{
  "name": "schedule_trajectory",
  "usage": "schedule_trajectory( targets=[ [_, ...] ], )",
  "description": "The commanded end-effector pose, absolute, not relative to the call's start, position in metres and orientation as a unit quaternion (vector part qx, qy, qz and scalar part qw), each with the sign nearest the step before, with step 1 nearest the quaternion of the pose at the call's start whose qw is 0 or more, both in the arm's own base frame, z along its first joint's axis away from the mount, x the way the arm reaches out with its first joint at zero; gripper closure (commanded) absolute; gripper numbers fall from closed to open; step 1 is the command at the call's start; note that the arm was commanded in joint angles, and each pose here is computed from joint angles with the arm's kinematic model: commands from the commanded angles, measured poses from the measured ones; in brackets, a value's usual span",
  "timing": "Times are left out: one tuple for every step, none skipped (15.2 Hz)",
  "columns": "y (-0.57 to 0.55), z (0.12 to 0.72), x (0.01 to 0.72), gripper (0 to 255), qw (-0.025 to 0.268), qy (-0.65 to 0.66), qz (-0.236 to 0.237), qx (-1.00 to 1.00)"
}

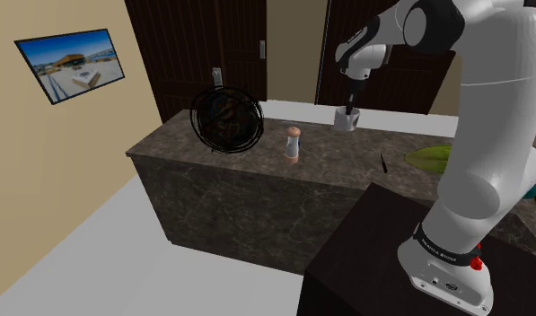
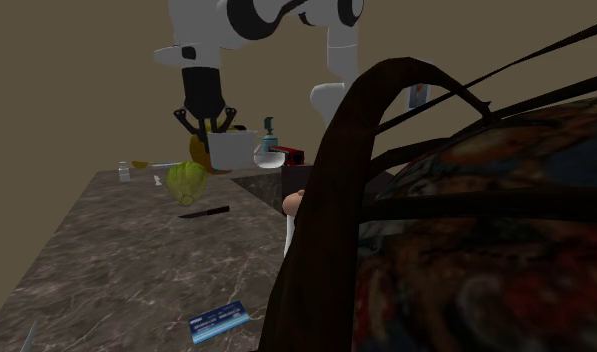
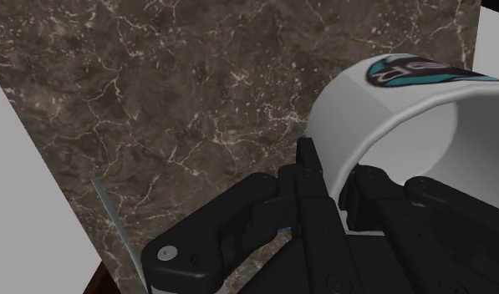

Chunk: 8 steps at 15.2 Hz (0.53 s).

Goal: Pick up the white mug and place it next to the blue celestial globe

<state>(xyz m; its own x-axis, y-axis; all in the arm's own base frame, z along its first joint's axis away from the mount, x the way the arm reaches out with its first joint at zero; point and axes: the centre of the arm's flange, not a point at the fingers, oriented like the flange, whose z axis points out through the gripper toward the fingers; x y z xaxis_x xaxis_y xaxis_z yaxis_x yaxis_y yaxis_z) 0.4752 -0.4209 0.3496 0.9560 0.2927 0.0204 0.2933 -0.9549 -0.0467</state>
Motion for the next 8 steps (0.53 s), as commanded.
schedule_trajectory(
  targets=[
    [-0.421,0.36,0.476,255,0.025,-0.148,-0.007,-0.989],
    [-0.421,0.365,0.476,255,0.025,-0.148,-0.007,-0.989],
    [-0.421,0.37,0.476,255,0.025,-0.148,-0.007,-0.989],
    [-0.421,0.376,0.476,255,0.025,-0.148,-0.007,-0.989],
    [-0.421,0.381,0.476,255,0.025,-0.148,-0.007,-0.989],
    [-0.421,0.386,0.476,255,0.025,-0.148,-0.007,-0.989],
    [-0.421,0.391,0.476,255,0.025,-0.148,-0.007,-0.989],
    [-0.421,0.397,0.476,255,0.025,-0.148,-0.007,-0.989]
  ],
)
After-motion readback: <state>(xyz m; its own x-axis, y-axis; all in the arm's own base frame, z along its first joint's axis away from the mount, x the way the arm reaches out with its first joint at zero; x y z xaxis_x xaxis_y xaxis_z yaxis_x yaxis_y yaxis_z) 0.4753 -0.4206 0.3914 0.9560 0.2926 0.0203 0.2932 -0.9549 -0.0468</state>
